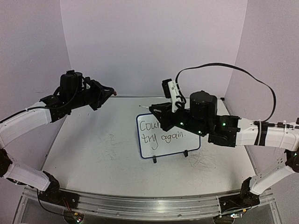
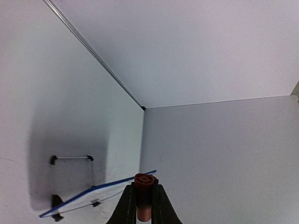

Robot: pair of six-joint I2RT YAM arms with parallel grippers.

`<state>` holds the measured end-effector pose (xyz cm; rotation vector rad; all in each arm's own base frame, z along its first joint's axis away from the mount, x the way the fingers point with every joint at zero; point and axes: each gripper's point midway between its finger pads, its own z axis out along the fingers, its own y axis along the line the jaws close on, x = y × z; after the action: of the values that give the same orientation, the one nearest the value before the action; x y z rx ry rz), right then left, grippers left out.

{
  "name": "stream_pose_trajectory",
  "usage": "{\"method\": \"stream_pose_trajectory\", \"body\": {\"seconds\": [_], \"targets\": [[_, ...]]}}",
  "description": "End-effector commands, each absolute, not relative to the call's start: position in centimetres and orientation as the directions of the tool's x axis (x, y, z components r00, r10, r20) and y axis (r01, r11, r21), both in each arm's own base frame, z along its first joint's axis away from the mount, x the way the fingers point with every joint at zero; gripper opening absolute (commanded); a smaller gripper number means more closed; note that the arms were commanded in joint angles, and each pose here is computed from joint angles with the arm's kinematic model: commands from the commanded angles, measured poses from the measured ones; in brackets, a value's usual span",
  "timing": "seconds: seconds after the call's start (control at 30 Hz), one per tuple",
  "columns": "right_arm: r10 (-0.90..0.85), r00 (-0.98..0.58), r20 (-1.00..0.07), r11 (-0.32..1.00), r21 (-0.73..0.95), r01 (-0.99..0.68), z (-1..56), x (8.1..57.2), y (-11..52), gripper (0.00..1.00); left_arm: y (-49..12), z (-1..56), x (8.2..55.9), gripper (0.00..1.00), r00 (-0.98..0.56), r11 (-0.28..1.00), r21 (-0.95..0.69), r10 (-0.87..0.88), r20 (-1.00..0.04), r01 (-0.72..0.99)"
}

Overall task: Write a sentence on the whiteboard
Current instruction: Insert the whiteboard marker without the cap into the pen cap.

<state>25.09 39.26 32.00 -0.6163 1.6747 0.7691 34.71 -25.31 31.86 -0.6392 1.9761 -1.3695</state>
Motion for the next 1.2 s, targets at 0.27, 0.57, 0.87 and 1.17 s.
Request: {"method": "stream_pose_trajectory", "body": {"seconds": [0.27, 0.57, 0.87, 1.17], "targets": [[0.270, -0.130, -0.954, 0.660, 0.282, -0.696, 39.4, 27.5, 42.4, 0.00, -28.0, 38.9, 33.2, 0.00, -0.666, -0.081, -0.993, -0.746, 0.000, 0.091], [0.270, -0.113, -0.956, 0.662, 0.270, -0.699, 39.8, 28.1, 43.6, 0.00, -28.3, 38.3, 33.1, 0.00, -0.679, -0.106, -0.989, -0.734, 0.010, 0.101], [0.278, -0.117, -0.953, 0.671, 0.280, -0.687, 39.7, 28.7, 44.2, 0.00, -28.7, 38.3, 33.0, 0.00, -0.694, -0.123, -0.987, -0.719, 0.018, 0.101], [0.284, -0.108, -0.953, 0.660, 0.276, -0.699, 39.9, 28.6, 44.5, 0.00, -29.0, 38.1, 33.1, 0.00, -0.704, -0.126, -0.987, -0.710, 0.021, 0.098]]}}
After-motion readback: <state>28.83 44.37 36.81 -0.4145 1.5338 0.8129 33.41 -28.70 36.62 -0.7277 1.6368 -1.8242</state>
